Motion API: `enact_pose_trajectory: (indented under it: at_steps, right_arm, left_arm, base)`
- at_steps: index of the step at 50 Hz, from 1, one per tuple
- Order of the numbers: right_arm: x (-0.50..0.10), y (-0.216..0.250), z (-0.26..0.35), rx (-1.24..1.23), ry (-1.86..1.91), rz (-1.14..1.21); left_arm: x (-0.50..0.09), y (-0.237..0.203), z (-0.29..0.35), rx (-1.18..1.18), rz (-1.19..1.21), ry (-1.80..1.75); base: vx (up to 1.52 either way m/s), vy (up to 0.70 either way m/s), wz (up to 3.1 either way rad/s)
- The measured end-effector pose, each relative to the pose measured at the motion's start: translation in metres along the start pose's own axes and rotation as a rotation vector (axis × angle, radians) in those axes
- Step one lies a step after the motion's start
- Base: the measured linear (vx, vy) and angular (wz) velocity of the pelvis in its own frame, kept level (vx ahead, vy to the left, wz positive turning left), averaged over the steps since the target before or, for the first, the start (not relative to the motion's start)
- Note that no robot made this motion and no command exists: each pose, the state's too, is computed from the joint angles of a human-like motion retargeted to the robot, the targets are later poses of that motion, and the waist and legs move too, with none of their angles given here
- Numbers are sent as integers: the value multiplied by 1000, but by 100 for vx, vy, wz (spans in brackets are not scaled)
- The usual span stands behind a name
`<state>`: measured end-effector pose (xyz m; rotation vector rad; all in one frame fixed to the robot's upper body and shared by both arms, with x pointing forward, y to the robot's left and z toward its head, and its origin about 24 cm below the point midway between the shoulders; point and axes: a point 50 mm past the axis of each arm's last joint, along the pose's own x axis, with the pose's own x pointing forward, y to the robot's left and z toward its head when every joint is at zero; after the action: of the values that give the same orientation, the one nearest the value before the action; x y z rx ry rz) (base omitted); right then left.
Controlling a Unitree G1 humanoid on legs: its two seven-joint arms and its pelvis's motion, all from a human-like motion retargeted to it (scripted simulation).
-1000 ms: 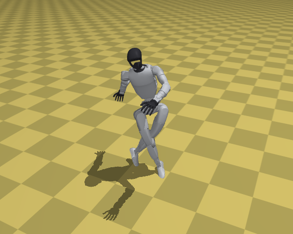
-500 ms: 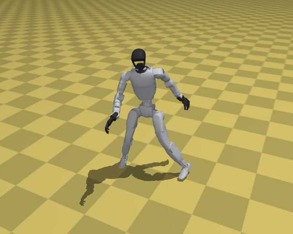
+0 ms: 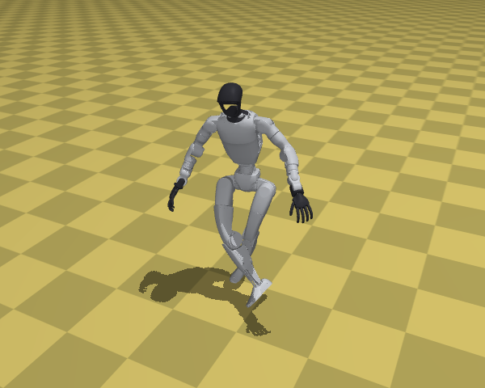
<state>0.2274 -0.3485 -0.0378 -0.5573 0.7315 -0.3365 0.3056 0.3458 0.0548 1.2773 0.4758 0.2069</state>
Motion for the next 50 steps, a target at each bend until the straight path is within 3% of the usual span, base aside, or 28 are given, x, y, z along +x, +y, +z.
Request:
enact_pose_trajectory:
  at_steps: [2, 5, 8, 10, 14, 18, 20, 23, 28, 31, 34, 38, 43, 47, 50]
  right_arm:
    - [-22, -38, -63, 116, 132, -165]
    - [-89, -85, -167, 399, 378, -378]
    - [-185, -100, -257, 685, 698, -575]
    - [-255, -88, -299, 750, 938, -713]
    - [-329, -44, -327, 720, 1228, -957]
    - [-300, -16, -321, 727, 1269, -1019]
    - [-248, -10, -302, 703, 1201, -971]
    - [-148, 19, -242, 667, 954, -721]
    - [-32, 81, -72, 339, 331, -211]
    - [-12, 94, 44, 120, -111, -105]
    - [-29, 85, 132, 57, -518, -101]
    - [-54, 53, 190, 35, -805, -180]
    - [-56, 24, 236, 27, -866, -190]
    - [-49, 20, 265, -28, -803, -225]
    - [-43, 40, 265, -56, -740, -176]
  left_arm:
    - [4, 39, 47, -74, 193, -180]
    - [-9, 66, 118, -298, 292, -477]
    - [-32, 84, 177, -502, 287, -724]
    - [-49, 92, 204, -599, 304, -833]
    - [-66, 84, 201, -604, 375, -871]
    - [-58, 27, 131, -453, 322, -637]
    - [-62, -28, 72, -395, 208, -402]
    - [-96, -124, -3, -409, -79, -18]
    - [-183, -222, -80, -348, -507, 422]
    - [-241, -237, -126, -262, -655, 598]
    - [-297, -231, -165, -244, -725, 743]
    - [-357, -220, -194, -287, -787, 925]
    - [-426, -225, -198, -406, -873, 1213]
    - [-426, -248, -181, -335, -973, 1293]
    - [-366, -263, -161, -243, -1053, 1068]
  base:
    - [16, 79, 208]
    - [34, 102, 265]
    - [46, 110, 264]
    - [61, 75, 291]
    - [67, 56, 107]
    - [48, 61, -121]
    - [40, 56, -189]
    - [30, 57, -198]
    - [16, 66, -229]
    - [10, 78, -174]
    - [14, 89, -117]
    - [5, 106, -99]
    - [-15, 117, -130]
    - [-38, 93, -129]
    - [-44, 79, -65]
